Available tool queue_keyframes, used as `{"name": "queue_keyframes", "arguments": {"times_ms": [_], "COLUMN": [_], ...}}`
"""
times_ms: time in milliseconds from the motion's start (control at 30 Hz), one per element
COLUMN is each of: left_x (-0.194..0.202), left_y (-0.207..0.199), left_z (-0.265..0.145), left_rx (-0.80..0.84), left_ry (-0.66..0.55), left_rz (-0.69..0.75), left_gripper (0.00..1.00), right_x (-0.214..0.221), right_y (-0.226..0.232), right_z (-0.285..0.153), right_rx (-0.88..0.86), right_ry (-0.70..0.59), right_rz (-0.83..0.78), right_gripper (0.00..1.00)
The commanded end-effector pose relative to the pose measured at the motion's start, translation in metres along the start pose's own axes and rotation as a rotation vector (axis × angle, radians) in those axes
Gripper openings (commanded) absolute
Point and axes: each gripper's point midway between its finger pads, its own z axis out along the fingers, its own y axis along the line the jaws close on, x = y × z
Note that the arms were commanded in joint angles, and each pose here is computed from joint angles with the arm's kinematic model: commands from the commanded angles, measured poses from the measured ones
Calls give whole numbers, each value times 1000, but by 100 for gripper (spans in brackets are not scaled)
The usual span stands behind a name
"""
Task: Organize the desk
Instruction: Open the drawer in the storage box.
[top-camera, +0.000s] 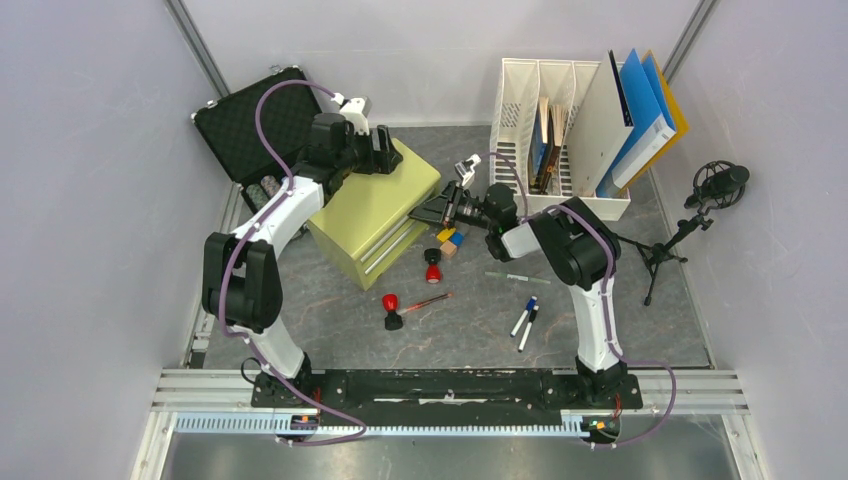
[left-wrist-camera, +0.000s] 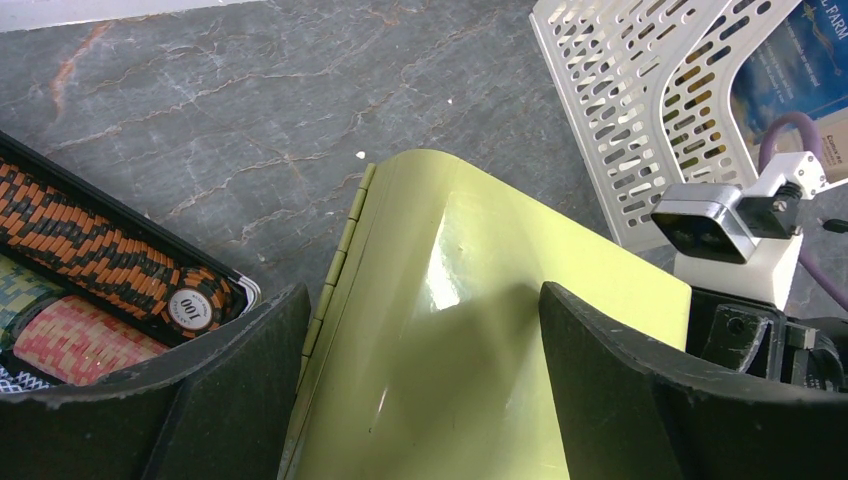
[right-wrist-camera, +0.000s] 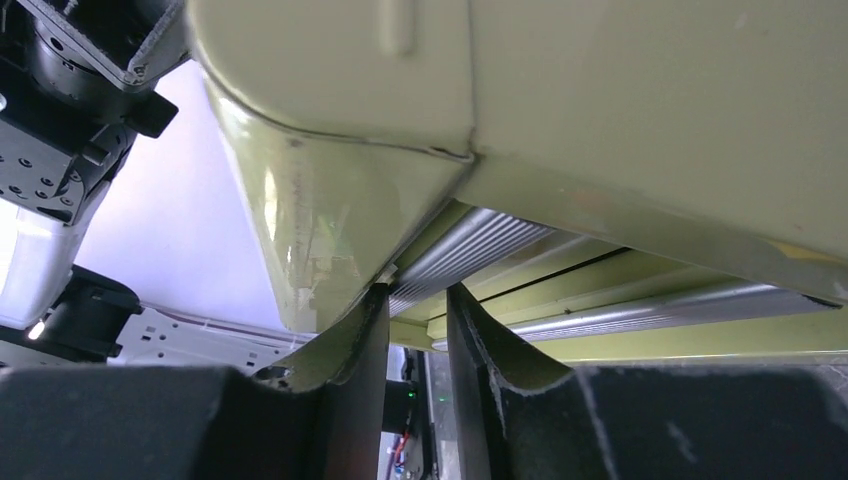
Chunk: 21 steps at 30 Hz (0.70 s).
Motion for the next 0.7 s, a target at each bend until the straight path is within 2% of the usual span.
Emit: {"name": "queue_keyframes", "arguments": {"times_ms": [0,333,667], "left_x": [187,192,209], "left_y": [-6,-11,-17], "left_z": [-19,-20,-17], "left_rx": [-13,9,42], "left_ry": [611,614,655], "left_rz": [-117,-151,-213], "left_gripper": [75,71,67], "right_x": [-10,-8,-22], "right_y": [31,40,55], "right_z": [15,15,33], "right_rx": [-107,-150,-219], "right_ry": [-62,-155,-220], "right_rz": [-36,40,52], "right_gripper": [34,39,34]}}
